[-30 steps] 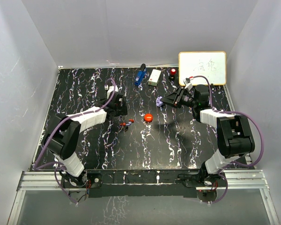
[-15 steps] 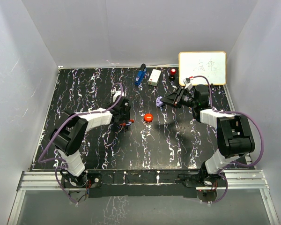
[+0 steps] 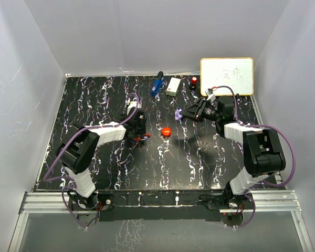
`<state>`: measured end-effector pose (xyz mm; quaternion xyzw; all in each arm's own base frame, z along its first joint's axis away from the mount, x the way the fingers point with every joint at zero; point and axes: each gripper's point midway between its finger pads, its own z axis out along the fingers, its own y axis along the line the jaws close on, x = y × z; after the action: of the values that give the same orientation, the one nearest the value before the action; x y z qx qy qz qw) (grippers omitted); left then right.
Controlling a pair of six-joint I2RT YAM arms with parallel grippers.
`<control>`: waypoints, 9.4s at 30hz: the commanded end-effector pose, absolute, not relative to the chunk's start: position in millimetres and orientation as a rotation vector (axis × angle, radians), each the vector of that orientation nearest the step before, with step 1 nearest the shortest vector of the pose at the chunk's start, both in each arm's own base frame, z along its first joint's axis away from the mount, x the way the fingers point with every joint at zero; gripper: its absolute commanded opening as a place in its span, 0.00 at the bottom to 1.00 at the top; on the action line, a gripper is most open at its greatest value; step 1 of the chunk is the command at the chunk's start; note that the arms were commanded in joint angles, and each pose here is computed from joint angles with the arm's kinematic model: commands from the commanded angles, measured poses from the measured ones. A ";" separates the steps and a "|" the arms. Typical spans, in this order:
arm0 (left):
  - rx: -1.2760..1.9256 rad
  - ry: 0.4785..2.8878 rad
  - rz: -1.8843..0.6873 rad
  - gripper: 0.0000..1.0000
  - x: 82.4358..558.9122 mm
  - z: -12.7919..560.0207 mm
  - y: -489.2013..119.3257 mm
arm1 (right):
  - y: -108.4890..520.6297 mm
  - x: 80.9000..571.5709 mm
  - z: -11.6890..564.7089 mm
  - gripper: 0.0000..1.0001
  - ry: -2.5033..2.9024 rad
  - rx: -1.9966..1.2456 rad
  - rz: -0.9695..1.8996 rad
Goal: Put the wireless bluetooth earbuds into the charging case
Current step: Pick up the earbud from the center of the board, then place the earbud in the charging case.
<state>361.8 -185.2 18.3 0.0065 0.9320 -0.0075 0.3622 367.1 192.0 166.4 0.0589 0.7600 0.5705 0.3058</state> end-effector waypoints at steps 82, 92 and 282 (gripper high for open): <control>0.572 2.422 -0.132 0.41 312.5 26.0 -236.3 | 193.7 363.4 181.2 0.00 1.941 0.067 1.519; 0.577 2.418 -0.134 0.37 314.0 24.8 -237.8 | 193.9 364.7 179.5 0.00 1.942 0.067 1.519; -0.254 1.494 -1.700 0.00 359.4 232.7 -369.3 | 200.2 340.5 260.5 0.00 1.393 0.027 1.910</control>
<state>361.8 -372.0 208.9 -0.1100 0.6320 -0.6561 0.3974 368.8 201.0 188.5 0.1661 0.6262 0.7180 0.2545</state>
